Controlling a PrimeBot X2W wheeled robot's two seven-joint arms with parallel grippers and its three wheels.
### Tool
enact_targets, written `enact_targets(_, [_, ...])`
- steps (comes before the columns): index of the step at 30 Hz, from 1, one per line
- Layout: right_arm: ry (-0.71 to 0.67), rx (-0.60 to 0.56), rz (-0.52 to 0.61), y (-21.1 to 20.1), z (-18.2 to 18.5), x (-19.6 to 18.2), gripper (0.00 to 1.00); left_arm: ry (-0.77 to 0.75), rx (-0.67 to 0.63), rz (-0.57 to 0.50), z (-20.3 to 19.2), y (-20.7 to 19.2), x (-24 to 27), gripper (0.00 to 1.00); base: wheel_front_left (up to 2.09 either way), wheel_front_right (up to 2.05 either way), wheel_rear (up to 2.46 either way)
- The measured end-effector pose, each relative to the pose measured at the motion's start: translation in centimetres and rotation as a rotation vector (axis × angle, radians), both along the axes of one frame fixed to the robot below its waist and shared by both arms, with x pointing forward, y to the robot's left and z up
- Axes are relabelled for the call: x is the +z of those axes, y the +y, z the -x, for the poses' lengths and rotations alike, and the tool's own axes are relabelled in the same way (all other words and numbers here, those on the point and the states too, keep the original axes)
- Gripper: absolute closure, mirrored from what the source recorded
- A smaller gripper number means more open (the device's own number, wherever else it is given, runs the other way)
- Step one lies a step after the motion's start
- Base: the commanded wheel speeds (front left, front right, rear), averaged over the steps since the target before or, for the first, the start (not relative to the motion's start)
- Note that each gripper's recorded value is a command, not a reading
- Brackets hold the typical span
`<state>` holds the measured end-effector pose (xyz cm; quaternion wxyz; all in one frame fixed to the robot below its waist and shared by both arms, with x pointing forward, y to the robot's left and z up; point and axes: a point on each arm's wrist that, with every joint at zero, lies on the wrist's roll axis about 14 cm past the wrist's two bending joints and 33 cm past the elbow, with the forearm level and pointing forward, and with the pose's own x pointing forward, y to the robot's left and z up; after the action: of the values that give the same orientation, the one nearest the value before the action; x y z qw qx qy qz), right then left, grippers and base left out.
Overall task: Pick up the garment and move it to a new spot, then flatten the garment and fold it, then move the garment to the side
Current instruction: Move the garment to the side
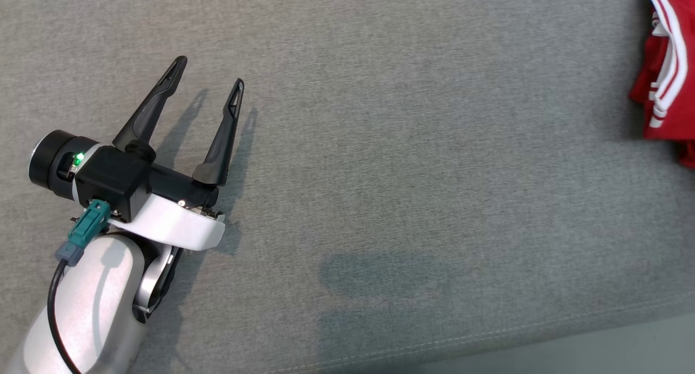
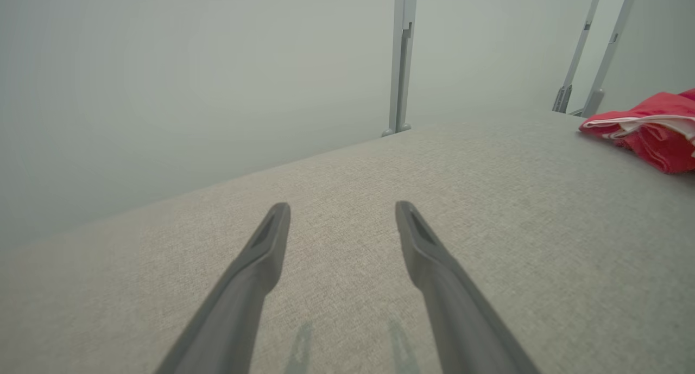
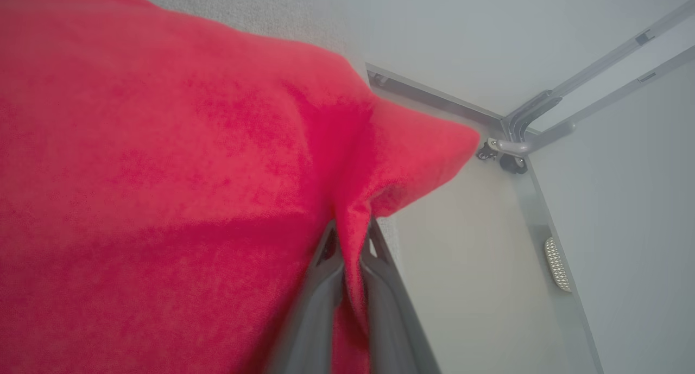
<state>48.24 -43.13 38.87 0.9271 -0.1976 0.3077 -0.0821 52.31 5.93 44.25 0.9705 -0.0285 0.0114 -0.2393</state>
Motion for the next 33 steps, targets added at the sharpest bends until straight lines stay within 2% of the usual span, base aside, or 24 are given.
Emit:
enact_targets(4, [-0.018, 0.067, 0.061, 0.3, -2.3, 1.1, 1.0, -0.002, 0.028, 0.001, 0.1, 1.1, 0.0, 0.0, 0.0, 0.0, 0.0])
enact_targets(7, [-0.053, 0.051, 0.095, -0.8, -3.5, 2.3, 1.0, -0.002, 0.043, -0.003, 0.3, 1.7, -0.2, 0.0, 0.0, 0.0, 0.0])
enact_targets(9, [-0.069, 0.04, 0.093, -0.9, -3.9, 2.4, 0.52, 0.003, 0.049, -0.007, 0.3, 2.0, -0.4, 0.0, 0.0, 0.0, 0.0])
enact_targets(10, [-0.077, 0.034, 0.089, -0.9, -4.1, 2.4, 0.0, 0.005, 0.054, -0.009, 0.4, 2.1, -0.5, 0.0, 0.0, 0.0, 0.0])
enact_targets(18, [-0.092, -0.065, 0.028, -1.1, -2.5, 1.4, 0.0, -0.011, 0.075, -0.005, 0.5, 2.6, 0.2, 0.0, 0.0, 0.0, 0.0])
enact_targets(21, [-0.197, -0.102, -0.017, -1.4, -2.9, 3.7, 0.0, -0.027, 0.082, -0.004, 0.5, 2.8, 1.1, 0.0, 0.0, 0.0, 0.0])
enact_targets(24, [-0.384, -0.054, -0.067, 0.2, -4.8, 8.3, 0.0, -0.05, 0.121, 0.0, 0.5, 3.7, 2.3, 0.0, 0.0, 0.0, 0.0])
enact_targets(27, [-0.559, 0.029, -0.126, 3.6, -5.6, 12.4, 0.0, -0.053, 0.169, 0.008, 1.1, 4.9, 3.2, 0.0, 0.0, 0.0, 0.0])
enact_targets(33, [-0.727, 0.199, -0.263, 12.1, -2.7, 15.4, 0.0, -0.103, 0.245, 0.009, 2.6, 7.2, 6.3, 0.0, 0.0, 0.0, 0.0])
